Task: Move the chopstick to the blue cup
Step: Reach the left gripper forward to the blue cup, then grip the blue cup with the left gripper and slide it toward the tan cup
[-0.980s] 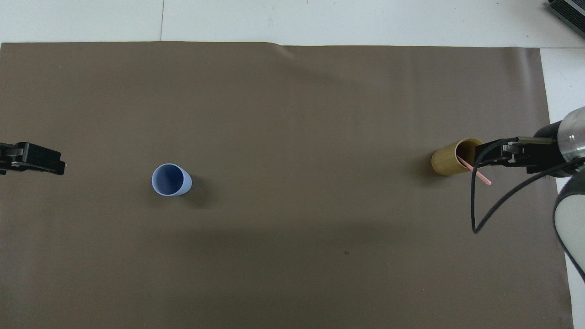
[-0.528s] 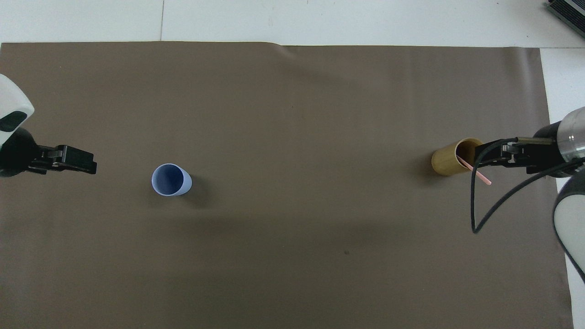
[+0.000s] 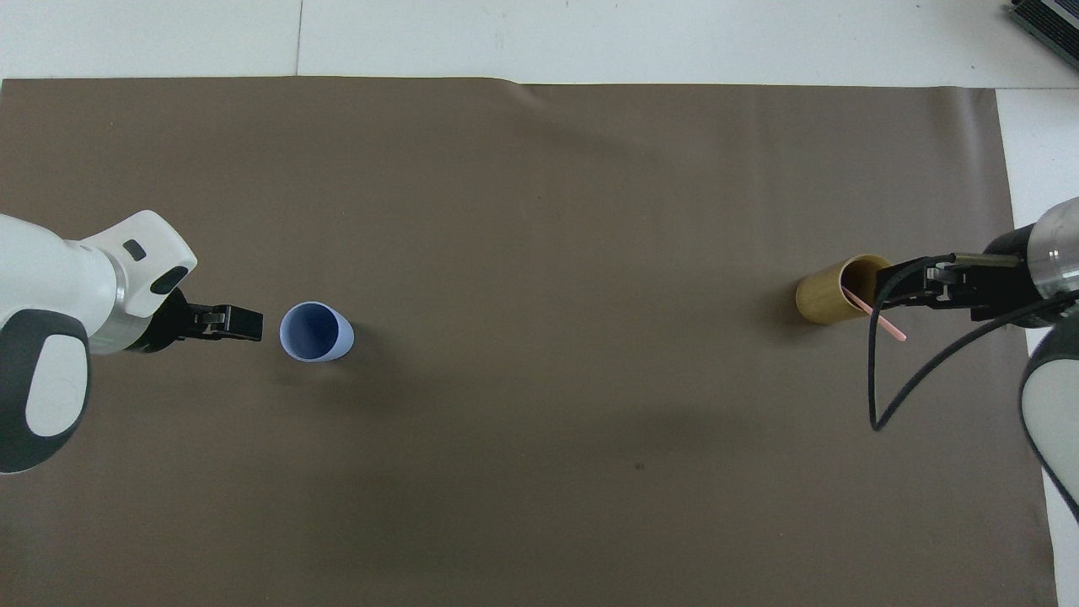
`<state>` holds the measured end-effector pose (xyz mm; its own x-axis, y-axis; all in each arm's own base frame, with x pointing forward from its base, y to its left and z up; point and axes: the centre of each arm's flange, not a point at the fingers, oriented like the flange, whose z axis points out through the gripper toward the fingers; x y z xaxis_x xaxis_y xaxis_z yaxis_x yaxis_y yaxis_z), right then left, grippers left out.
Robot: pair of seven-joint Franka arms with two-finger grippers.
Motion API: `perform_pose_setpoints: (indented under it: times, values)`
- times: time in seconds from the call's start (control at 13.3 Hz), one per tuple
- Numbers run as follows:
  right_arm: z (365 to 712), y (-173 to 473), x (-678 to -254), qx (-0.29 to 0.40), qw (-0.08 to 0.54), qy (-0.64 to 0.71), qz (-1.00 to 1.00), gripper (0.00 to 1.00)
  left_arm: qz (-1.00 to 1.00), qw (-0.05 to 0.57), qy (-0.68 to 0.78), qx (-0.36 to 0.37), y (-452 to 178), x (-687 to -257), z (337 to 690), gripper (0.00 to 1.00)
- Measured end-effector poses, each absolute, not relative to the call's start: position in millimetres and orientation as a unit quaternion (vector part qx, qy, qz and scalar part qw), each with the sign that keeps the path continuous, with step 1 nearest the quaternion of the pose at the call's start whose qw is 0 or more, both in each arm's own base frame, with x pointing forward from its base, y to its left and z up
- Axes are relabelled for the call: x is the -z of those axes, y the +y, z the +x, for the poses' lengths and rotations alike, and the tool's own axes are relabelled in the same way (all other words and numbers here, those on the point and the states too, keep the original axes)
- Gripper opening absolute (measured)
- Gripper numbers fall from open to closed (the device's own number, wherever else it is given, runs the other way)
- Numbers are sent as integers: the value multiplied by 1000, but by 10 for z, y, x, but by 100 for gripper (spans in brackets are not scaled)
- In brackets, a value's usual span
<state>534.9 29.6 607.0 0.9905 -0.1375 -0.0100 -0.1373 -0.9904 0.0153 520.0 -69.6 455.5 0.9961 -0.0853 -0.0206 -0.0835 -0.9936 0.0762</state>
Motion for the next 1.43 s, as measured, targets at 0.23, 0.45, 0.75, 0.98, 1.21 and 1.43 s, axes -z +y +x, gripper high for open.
perform_pose_setpoints:
  times: [0.23, 0.45, 0.75, 0.98, 1.21, 1.43]
  values:
    - [5349, 292, -6070, 6, 7, -69, 998, 100, 998, 36, -47, 4, -802, -4216, 5106, 100]
    - [5349, 277, -6066, 6, 7, -71, 997, 100, 999, 36, -38, -13, -978, -3860, 5020, 100]
    - [5350, 244, -6065, 6, 7, -74, 997, 100, 999, 37, -31, -18, -961, -3737, 5063, 100]
    - [5349, 244, -6066, 6, 7, -74, 997, 100, 999, 37, -30, -19, -972, -3575, 5113, 93]
    - [5349, 244, -6065, 6, 7, -74, 997, 100, 999, 37, -31, -18, -990, -3547, 5118, 67]
    - [5349, 244, -6064, 6, 7, -74, 997, 100, 998, 38, -41, -23, -1098, -3589, 5125, 25]
